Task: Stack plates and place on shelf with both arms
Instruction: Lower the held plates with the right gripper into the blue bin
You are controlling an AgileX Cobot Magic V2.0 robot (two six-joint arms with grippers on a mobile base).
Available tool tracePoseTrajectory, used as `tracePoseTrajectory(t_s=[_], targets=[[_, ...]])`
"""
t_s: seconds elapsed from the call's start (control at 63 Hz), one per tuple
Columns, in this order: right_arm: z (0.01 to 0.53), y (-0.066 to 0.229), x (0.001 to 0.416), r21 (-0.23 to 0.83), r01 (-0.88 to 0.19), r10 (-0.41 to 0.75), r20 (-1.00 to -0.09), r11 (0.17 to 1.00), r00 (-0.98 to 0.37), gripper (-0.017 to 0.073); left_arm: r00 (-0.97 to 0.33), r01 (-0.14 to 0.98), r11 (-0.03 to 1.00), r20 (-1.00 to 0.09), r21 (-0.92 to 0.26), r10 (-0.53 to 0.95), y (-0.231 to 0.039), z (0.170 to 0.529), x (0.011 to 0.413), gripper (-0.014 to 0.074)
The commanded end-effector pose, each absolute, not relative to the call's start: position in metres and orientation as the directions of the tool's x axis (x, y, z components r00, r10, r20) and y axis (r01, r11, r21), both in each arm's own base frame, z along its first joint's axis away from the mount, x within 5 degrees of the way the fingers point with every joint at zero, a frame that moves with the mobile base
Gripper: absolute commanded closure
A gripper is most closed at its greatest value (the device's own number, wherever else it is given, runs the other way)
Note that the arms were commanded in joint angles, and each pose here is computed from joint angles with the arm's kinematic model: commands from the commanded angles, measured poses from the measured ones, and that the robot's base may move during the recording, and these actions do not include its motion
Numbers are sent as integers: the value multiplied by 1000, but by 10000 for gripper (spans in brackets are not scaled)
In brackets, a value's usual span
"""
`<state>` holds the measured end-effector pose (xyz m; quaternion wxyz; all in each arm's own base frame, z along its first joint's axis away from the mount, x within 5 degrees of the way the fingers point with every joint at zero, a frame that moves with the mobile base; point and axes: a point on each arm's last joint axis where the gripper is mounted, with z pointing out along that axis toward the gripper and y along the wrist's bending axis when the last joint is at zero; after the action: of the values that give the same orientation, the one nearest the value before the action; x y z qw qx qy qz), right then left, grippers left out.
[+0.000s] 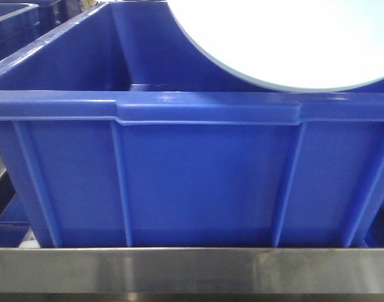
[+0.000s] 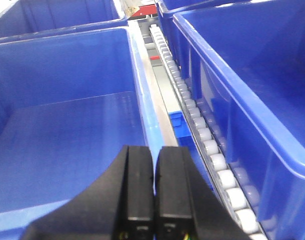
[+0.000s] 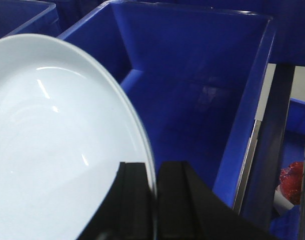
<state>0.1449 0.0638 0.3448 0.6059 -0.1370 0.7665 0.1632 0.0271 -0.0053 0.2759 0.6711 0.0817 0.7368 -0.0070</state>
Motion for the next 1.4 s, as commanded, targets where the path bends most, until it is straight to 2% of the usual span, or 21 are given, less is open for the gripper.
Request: tracePoseTrajectory(t_s=[0.0, 1.207, 1.382], targets=[[368, 60, 145, 91, -390, 57, -994, 916, -96, 502, 5, 118, 989, -996, 86, 86, -5, 291, 28, 510], [368, 60, 144, 91, -390, 56, -994, 916, -98, 502, 5, 117, 989, -996, 88, 88, -5, 291, 28, 510], [380, 59, 144, 90, -385, 82, -996, 918, -36, 502, 5, 117, 989, -996, 88, 88, -5, 291, 28, 510]])
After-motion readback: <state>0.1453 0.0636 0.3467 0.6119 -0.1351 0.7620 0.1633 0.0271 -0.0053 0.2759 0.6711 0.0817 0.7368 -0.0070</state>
